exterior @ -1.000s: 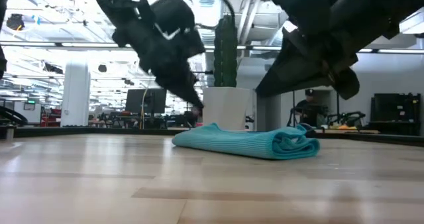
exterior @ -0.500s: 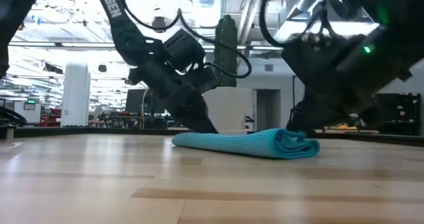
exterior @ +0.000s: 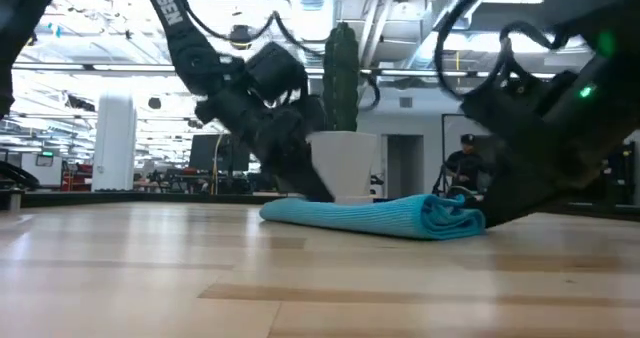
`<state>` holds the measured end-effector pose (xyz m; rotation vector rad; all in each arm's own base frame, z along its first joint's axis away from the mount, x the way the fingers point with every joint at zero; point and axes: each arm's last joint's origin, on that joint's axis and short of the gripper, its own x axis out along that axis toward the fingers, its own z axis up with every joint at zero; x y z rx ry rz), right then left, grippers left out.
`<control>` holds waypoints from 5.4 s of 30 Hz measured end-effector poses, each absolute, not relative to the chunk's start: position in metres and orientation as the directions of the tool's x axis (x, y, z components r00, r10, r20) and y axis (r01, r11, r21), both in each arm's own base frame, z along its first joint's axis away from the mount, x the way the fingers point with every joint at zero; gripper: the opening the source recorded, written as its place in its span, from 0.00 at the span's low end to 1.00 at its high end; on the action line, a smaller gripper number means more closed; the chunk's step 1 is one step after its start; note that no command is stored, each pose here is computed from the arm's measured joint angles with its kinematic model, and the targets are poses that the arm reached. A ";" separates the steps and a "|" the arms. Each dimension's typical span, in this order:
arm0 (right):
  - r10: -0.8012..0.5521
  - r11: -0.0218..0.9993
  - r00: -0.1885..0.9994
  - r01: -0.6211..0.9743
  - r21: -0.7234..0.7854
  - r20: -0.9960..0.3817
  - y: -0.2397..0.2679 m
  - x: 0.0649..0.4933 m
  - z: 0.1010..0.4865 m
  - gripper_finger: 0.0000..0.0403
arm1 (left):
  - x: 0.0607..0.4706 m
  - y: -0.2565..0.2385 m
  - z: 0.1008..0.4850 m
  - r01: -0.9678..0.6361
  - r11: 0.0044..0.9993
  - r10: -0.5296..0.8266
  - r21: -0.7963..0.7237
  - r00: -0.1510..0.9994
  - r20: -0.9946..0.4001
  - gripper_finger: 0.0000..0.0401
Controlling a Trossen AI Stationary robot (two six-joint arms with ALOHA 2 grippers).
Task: Fold microfiber towels
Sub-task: Fold the blue microfiber towel, then put the folded blue microfiber cloth into the transparent bin
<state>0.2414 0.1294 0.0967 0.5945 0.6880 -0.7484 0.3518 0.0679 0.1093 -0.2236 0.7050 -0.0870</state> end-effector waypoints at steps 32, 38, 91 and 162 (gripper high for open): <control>0.088 0.121 0.650 0.745 0.656 -0.755 0.148 0.267 0.172 0.50 | 0.331 -0.008 0.202 0.115 0.754 -0.515 -0.647 0.716 -0.472 0.00; 0.131 0.150 0.717 0.668 0.728 -0.685 0.156 0.273 0.178 0.47 | 0.336 -0.017 0.211 0.022 0.820 -0.402 -0.572 0.734 -0.547 0.00; -0.135 -0.163 0.329 0.923 0.348 -0.935 0.111 0.307 0.120 0.47 | 0.330 -0.012 0.202 -0.303 0.908 0.021 -0.288 0.721 -0.692 0.21; -0.115 0.472 0.376 0.835 0.282 -0.920 0.145 0.334 0.179 0.06 | 0.320 -0.065 0.159 -0.576 0.743 0.009 -0.341 0.518 -0.855 0.52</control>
